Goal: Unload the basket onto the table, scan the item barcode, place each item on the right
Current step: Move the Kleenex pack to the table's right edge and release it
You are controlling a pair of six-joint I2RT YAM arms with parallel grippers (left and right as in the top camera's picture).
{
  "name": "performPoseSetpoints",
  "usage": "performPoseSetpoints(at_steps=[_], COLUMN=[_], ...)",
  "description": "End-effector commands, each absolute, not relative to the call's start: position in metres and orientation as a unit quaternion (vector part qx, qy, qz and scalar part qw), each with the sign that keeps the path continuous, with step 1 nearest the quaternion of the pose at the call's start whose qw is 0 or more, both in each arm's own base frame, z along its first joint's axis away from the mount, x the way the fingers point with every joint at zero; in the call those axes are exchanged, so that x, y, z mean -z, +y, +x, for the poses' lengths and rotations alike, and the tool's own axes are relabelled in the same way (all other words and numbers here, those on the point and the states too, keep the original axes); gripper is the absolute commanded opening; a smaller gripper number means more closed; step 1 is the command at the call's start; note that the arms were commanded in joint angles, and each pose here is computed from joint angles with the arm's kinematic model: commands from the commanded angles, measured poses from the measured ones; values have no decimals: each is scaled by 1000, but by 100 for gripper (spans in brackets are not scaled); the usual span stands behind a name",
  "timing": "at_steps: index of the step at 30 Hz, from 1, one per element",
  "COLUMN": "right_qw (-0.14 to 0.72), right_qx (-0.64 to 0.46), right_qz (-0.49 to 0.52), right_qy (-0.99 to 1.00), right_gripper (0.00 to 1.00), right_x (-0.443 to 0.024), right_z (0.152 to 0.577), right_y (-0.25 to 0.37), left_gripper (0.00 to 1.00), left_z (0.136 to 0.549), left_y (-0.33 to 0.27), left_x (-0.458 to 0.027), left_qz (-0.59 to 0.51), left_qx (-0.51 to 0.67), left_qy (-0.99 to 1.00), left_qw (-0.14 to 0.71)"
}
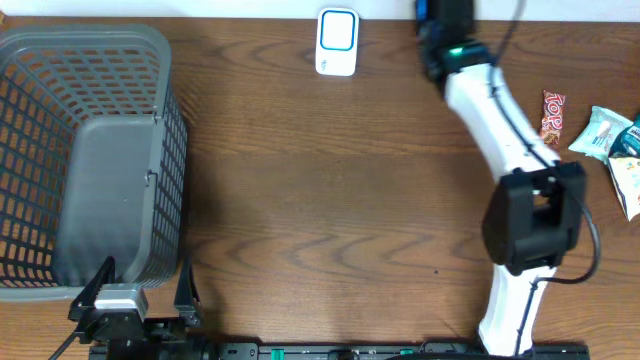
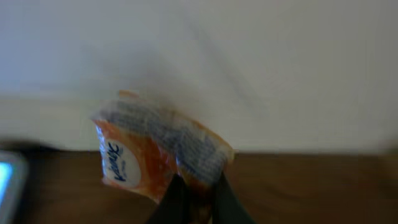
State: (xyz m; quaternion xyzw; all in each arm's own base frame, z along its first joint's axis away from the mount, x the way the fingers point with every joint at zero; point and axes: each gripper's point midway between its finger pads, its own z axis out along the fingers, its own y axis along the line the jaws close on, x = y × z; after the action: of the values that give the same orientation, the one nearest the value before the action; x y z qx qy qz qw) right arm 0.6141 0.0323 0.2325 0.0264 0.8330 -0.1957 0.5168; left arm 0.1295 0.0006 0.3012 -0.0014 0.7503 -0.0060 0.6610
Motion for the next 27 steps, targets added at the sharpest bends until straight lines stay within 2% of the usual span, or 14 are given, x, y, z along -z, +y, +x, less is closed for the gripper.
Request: performPoseSetpoints(at_steps=[1,7,10,15,20,21,23,24,25,26,27], right_qw=[445,379,347,288,248,245,244,247,249,252,257], right_qx=[274,282,256,190,174,173,173,174,177,182,190], right_qz=[105,257,291,323,325,324,324,323,320,316,315], right_qy=[846,843,854,881,896,897,898,897,897,896,894], right_gripper=[1,1,1,1,2,8,28,47,91,99,99], right_x=[-197,-161,-134,-74,-34,-30,-29,-33,-39,-46,-56], right_z=[597,557,542,523,514,514,514,514,514,513,512], right_y=[-60,-183,-216,-243,-247,-246,-245,-245,-246,-247,-250], left_gripper=[98,98,98,98,98,98,98,97,98,98,98], left_z=[128,128,128,128,128,128,128,128,128,128,128], left_y=[1,1,1,1,1,1,1,1,1,1,1], left_x=[-304,-304,-304,-304,-304,-304,-304,-304,-304,-304,-304], left_qz=[-5,-5,-5,-5,-5,-5,-5,-5,-5,-5,-5], left_qx=[6,6,6,6,6,6,6,6,6,6,6], left_qy=[746,746,746,746,746,746,746,746,746,746,746], left_qw=[665,665,665,665,665,665,665,665,665,665,665])
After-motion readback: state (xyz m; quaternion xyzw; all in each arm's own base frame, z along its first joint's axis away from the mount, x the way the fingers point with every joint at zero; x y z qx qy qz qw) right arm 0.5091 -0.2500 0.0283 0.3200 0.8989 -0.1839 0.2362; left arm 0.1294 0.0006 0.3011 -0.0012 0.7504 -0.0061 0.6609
